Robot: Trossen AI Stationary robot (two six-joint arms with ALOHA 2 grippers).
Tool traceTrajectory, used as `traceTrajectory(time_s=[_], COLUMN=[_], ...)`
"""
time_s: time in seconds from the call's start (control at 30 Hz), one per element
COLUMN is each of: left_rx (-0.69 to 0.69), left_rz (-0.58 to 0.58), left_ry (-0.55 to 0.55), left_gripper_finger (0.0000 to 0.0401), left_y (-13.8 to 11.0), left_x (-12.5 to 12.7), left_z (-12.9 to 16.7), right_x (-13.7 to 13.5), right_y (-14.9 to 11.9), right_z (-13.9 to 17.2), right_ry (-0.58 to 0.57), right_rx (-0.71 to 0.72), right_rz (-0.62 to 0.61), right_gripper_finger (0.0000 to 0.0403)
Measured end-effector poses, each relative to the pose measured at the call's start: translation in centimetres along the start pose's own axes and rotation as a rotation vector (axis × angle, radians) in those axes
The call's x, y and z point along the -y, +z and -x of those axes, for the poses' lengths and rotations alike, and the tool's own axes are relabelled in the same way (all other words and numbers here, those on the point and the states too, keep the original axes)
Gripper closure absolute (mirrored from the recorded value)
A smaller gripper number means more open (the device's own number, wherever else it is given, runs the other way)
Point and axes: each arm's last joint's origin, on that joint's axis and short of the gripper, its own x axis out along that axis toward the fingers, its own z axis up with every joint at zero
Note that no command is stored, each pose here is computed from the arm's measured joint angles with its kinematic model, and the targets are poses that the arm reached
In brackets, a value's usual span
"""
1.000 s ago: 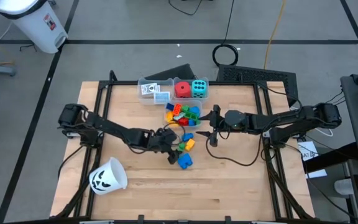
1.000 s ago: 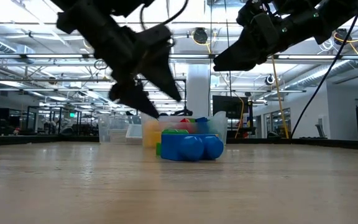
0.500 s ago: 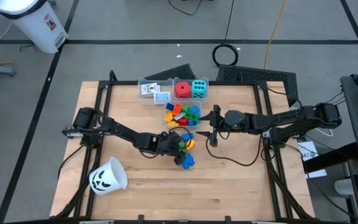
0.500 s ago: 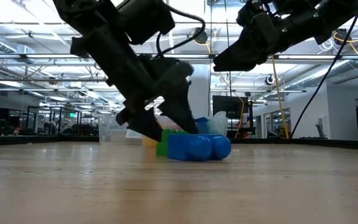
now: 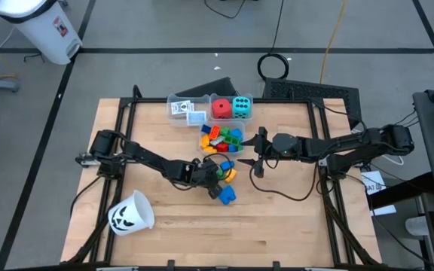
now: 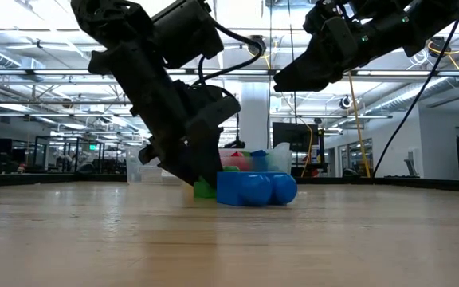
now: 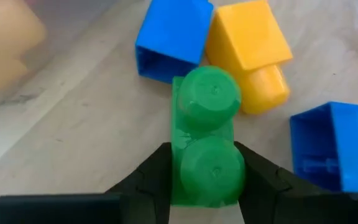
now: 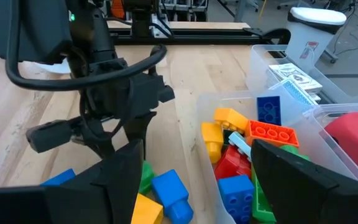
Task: Pick & Place Toys
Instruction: Put the green game piece into the bottom transparent bin
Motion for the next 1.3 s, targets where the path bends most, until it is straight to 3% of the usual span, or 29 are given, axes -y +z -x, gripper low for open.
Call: traceTrajectory(time_s=[0.27, 0.47, 0.7, 0.83, 1.1, 1.3], left_rx=[-0.029, 0.095, 0.341, 0.442, 0.386, 0.261], left_rz=[-0.020, -0.063, -0.126, -0.138, -0.099, -0.061], left_ry=[-0.071, -0.160, -0.087, 0.002, 0.171, 0.147], left_gripper_finger=[0.0267, 0.0267, 0.0267, 0.0267, 0.0267, 0.0267], left_y=[0.3, 2.6, 5.8, 7.3, 9.2, 9.3], left_x=[0.4, 1.2, -0.2, -1.7, -5.6, -7.1], left_z=[1.1, 5.8, 12.2, 14.2, 11.6, 7.0], right_x=[0.0, 0.0, 0.0, 0.0, 0.0, 0.0], right_y=[0.0, 0.0, 0.0, 0.0, 0.0, -0.1], right_z=[0.0, 0.0, 0.0, 0.0, 0.0, 0.0], right_ry=[0.000, 0.000, 0.000, 0.000, 0.000, 0.000], right_rx=[0.000, -0.002, -0.003, -0.005, -0.007, -0.013], right_rz=[0.000, 0.000, 0.000, 0.001, 0.001, 0.004], right_gripper_finger=[0.0135, 0.0135, 0.0135, 0.0135, 0.0135, 0.0135])
